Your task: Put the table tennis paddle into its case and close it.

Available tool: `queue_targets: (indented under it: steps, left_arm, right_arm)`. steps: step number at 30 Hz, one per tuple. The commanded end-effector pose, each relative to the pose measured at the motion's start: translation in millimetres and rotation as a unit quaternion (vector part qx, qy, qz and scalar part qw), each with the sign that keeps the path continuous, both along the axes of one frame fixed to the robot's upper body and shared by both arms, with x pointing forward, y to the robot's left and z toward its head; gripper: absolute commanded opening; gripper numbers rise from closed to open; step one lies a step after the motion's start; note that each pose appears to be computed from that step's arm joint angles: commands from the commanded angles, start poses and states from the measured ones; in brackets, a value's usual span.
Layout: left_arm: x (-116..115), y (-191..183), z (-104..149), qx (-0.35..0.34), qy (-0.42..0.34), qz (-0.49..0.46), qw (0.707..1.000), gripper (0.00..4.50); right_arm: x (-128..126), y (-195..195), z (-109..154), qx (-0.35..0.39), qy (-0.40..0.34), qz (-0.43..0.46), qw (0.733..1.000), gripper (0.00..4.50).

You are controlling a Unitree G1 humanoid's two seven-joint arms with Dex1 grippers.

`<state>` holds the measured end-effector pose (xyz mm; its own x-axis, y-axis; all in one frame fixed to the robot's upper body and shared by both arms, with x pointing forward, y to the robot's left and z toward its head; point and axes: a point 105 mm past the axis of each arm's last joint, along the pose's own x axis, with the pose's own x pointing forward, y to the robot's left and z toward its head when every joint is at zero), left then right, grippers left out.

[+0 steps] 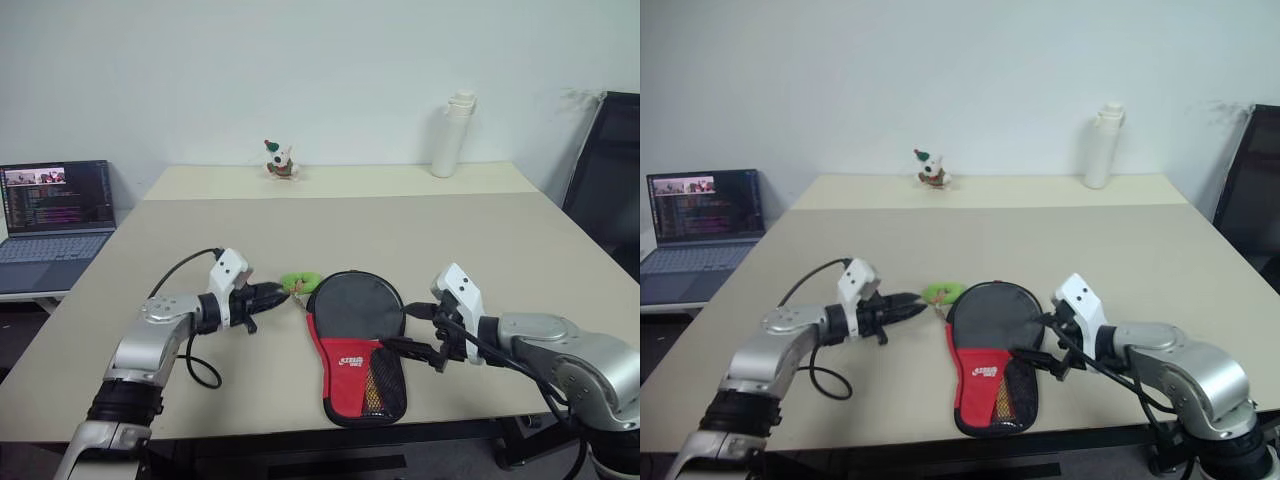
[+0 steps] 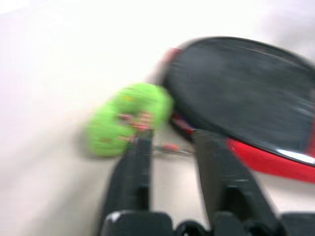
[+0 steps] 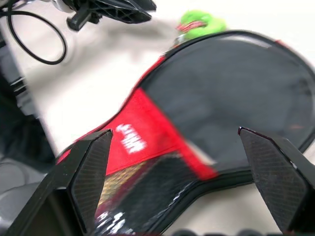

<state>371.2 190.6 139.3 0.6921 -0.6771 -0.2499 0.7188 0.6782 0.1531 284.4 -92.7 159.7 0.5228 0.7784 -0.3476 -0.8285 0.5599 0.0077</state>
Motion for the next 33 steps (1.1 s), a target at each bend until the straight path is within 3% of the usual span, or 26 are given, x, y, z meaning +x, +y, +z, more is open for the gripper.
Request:
queue_targets:
  steps: [1, 6, 13, 24, 27, 33]
  left_arm:
    - [13, 2, 8, -0.004, -0.02, 0.022, 1.0, 2.74]
    - [31, -6, 3, -0.014, 0.004, 0.035, 0.999, 4.46]
    - [52, -14, -12, -0.013, 0.054, 0.059, 0.997, 4.46]
    - [51, -28, -41, 0.022, 0.104, 0.027, 0.994, 4.46]
    - [51, -28, -42, 0.019, 0.105, 0.027, 0.994, 3.87]
    - [48, -29, -48, 0.007, 0.111, 0.026, 0.993, 1.79]
  right_arm:
    - [8, 6, 12, 0.002, -0.052, 0.003, 0.999, 4.5]
    - [15, 20, 15, 0.005, -0.073, 0.015, 0.997, 4.5]
    - [16, 32, 11, 0.004, -0.078, 0.027, 0.997, 4.5]
    - [30, 36, 19, 0.001, -0.13, -0.013, 0.991, 4.5]
    - [33, 40, 17, 0.004, -0.128, -0.016, 0.992, 4.5]
    - [35, 70, 13, 0.034, -0.11, 0.002, 0.993, 4.5]
